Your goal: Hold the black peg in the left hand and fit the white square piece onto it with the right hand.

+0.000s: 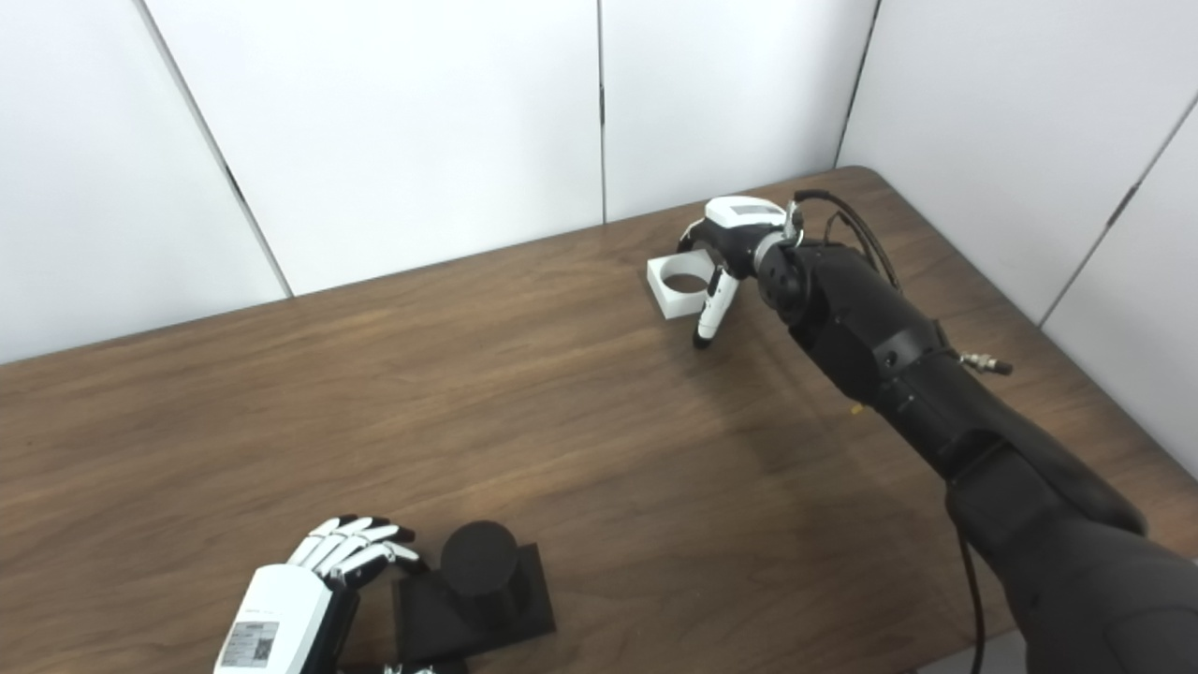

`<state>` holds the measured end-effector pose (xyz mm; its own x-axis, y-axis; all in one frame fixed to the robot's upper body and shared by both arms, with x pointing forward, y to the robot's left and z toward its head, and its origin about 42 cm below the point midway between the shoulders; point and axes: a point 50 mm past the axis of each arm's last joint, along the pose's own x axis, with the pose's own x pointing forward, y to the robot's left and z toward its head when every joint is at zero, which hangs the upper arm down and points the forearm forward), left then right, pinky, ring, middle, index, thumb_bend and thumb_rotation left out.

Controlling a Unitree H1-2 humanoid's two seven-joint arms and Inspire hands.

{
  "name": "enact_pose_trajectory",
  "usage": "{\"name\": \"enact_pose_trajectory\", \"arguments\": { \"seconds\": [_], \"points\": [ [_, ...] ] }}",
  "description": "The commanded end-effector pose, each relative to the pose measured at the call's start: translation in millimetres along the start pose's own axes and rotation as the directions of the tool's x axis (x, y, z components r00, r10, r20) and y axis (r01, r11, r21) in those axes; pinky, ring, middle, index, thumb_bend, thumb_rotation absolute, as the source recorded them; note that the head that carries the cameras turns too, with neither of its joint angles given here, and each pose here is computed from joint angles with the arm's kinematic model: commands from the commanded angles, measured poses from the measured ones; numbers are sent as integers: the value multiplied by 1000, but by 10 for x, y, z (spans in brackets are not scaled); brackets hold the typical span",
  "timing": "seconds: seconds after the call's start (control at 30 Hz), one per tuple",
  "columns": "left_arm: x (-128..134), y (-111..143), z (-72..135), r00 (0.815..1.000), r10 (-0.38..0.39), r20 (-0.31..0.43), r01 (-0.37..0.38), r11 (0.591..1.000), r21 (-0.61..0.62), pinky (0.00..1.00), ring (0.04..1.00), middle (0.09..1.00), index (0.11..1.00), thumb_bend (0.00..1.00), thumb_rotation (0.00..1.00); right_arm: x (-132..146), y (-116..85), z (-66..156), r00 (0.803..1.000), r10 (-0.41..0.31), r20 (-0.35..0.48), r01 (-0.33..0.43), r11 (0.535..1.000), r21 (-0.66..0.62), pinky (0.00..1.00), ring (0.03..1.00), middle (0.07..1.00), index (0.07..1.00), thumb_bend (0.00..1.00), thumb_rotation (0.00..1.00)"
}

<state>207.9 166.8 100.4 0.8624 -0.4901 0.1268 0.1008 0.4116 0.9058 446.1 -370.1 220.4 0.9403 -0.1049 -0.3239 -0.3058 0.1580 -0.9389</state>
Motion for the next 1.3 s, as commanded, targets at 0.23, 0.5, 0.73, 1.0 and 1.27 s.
{"name": "enact_pose_trajectory", "arguments": {
  "seconds": [0.23,0.5,0.73,1.0,1.27],
  "points": [
    [-247,-196,-110,988,-119,-96,123,992,30,844,802,745,486,522,49,-1,-250,70,994,-99,49,101,995,-26,948,961,906,753,854,189],
    [-243,-186,-97,989,-116,-93,119,993,27,840,800,744,486,522,49,-3,-240,73,992,-110,69,112,993,-23,919,943,884,673,823,188],
    [-228,-179,-84,989,-112,-92,115,993,27,836,797,741,486,522,49,-10,-170,41,988,-127,86,130,991,-31,846,908,843,494,537,135],
    [-209,-185,-91,990,-107,-94,110,993,30,831,795,739,485,522,49,-19,-119,-6,988,-120,97,125,991,-45,785,864,801,485,521,130],
    [-200,-180,-64,990,-103,-91,106,994,21,833,796,739,486,522,48,-87,-145,6,985,-135,112,141,989,-47,783,865,797,486,522,131]
  ]
}}
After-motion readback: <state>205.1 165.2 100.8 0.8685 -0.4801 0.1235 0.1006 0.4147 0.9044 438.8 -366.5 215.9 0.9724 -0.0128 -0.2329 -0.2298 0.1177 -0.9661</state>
